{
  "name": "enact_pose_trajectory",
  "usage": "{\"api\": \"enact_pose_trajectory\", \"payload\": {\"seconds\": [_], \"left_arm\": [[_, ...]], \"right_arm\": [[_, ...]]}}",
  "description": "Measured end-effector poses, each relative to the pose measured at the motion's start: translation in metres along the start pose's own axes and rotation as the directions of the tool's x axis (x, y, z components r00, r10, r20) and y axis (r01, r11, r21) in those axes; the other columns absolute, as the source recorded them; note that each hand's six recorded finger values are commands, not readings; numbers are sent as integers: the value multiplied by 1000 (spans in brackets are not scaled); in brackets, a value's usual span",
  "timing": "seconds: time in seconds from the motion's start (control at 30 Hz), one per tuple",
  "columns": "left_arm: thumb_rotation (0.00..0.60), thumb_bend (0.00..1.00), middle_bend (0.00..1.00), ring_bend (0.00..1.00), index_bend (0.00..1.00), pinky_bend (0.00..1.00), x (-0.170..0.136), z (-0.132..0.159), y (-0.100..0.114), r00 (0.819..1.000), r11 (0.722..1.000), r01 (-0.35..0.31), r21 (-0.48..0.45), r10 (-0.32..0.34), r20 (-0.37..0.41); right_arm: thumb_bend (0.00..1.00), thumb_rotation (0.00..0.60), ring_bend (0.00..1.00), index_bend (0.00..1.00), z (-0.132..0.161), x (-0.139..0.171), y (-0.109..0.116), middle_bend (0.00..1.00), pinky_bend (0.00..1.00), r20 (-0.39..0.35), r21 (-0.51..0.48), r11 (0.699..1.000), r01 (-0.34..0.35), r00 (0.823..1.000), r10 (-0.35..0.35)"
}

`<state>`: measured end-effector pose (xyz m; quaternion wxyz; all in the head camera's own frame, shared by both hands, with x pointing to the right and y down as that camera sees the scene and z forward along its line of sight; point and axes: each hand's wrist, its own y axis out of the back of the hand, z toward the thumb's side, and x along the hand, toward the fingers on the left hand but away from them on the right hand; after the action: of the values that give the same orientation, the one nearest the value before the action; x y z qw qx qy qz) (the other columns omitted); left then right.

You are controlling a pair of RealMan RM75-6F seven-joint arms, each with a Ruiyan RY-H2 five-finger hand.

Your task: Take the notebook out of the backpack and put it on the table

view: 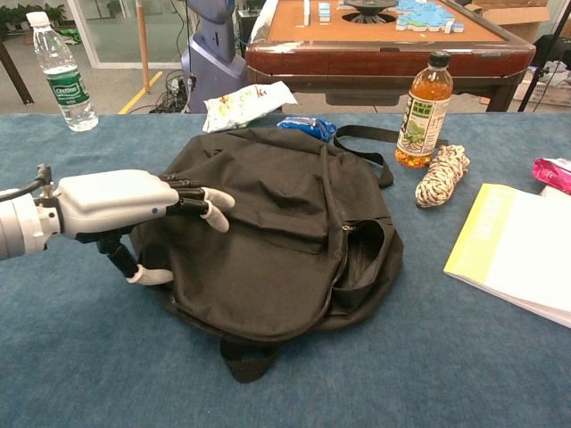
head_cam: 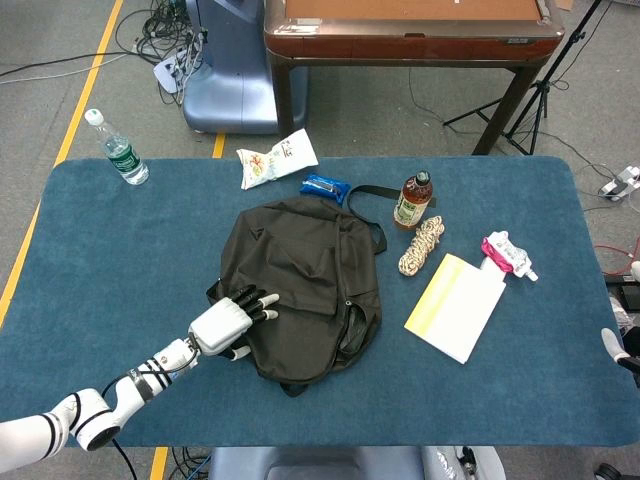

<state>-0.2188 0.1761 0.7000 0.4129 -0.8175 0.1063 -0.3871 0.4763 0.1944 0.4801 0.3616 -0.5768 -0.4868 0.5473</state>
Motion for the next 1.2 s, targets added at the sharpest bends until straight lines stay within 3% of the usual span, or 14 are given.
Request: {"api": "enact_pose_trajectory", "payload": {"seconds": [0.1,0.27,0.33,0.57,0.8,0.93,1.03,1.13,1.2], "left_arm": [[600,339,0,0,533,1,8,2,0,1000,999,-12,-33,12,6],[600,665,0,0,664,0,19,5,2,1000,995,-23,-94,23,-1],[600,733,7,0,703,0,22,4,4,999,992,-35,-124,33,-17],[600,820,100,0,764,0,30,-5,19,990,959,-116,-257,90,-112],[600,840,136,5,769,0,34,-19,46,964,895,-224,-386,143,-226],[600,862,153,13,773,0,34,-25,63,944,859,-285,-426,175,-279],[600,868,156,14,774,0,33,-30,72,930,832,-319,-454,183,-318],[600,869,156,15,774,0,32,-35,78,917,802,-348,-486,181,-356],[600,870,156,15,774,0,31,-39,83,906,782,-368,-503,181,-382]], "right_arm": [[304,600,82,47,0,1,1,177,136,-3,2,1000,4,1000,-4],[305,600,82,47,-1,3,4,177,136,0,1,1000,12,1000,-12],[304,600,82,47,-1,4,5,177,136,-1,0,1000,13,1000,-13],[304,600,82,47,5,5,3,177,136,-38,-7,1000,1,999,-1],[304,600,92,72,32,4,-13,181,186,-153,-8,997,-72,986,70],[304,600,105,95,56,3,-30,191,215,-251,4,989,-147,957,143],[305,600,122,109,76,1,-45,211,226,-319,13,976,-215,924,208],[307,600,133,130,100,0,-61,234,238,-400,28,958,-286,875,273],[309,600,139,142,119,0,-73,245,238,-460,42,943,-331,831,313]]}}
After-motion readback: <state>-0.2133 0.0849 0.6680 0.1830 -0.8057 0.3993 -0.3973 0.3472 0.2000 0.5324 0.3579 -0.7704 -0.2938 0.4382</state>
